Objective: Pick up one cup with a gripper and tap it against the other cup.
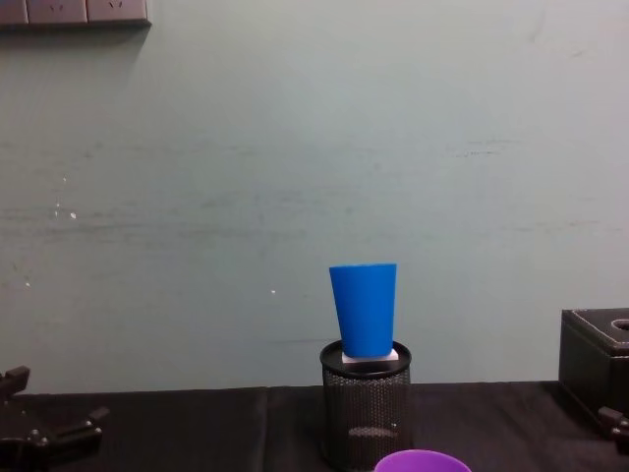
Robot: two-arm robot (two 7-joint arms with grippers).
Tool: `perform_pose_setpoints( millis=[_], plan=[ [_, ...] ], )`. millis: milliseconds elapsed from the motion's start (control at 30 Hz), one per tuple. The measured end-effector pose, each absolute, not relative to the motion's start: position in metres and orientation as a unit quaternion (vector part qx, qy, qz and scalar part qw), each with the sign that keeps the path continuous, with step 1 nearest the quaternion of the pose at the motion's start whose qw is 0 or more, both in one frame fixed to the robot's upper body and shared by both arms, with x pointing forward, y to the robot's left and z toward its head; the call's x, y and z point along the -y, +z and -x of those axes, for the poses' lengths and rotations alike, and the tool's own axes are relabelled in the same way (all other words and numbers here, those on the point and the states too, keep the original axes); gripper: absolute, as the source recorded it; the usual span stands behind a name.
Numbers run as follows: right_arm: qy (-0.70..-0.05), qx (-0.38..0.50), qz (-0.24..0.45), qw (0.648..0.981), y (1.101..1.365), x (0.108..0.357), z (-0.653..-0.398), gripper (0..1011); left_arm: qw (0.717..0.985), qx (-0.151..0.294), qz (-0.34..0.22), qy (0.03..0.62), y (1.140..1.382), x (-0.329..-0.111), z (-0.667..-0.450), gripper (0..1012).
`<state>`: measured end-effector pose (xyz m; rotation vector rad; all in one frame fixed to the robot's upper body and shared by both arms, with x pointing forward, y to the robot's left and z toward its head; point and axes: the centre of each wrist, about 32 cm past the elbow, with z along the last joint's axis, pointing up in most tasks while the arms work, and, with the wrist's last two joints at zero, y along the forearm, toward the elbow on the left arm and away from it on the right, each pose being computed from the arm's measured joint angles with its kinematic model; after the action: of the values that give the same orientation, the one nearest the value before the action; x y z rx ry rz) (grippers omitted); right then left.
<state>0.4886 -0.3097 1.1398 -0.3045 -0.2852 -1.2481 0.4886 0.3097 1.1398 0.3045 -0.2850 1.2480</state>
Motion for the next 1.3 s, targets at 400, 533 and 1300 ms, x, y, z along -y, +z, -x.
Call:
perform_pose_setpoints(
  millis=[400,533,1300],
  plan=[
    [-0.580,0.132,0.141,0.791,1.1398,0.3096,-0.4886,1003,0.791,0.132,-0.141,0.580,1.1398,-0.3097,-0.4886,1000],
    [-0.580,0.133,0.141,0.791,1.1398,0.3097,-0.4886,1003,0.791,0.132,-0.141,0.580,1.1398,-0.3097,-0.4886,1000],
    [-0.580,0.132,0.142,0.791,1.1398,0.3097,-0.4886,1003,0.791,0.132,-0.142,0.580,1.1398,-0.3097,-0.4886,1000]
  ],
)
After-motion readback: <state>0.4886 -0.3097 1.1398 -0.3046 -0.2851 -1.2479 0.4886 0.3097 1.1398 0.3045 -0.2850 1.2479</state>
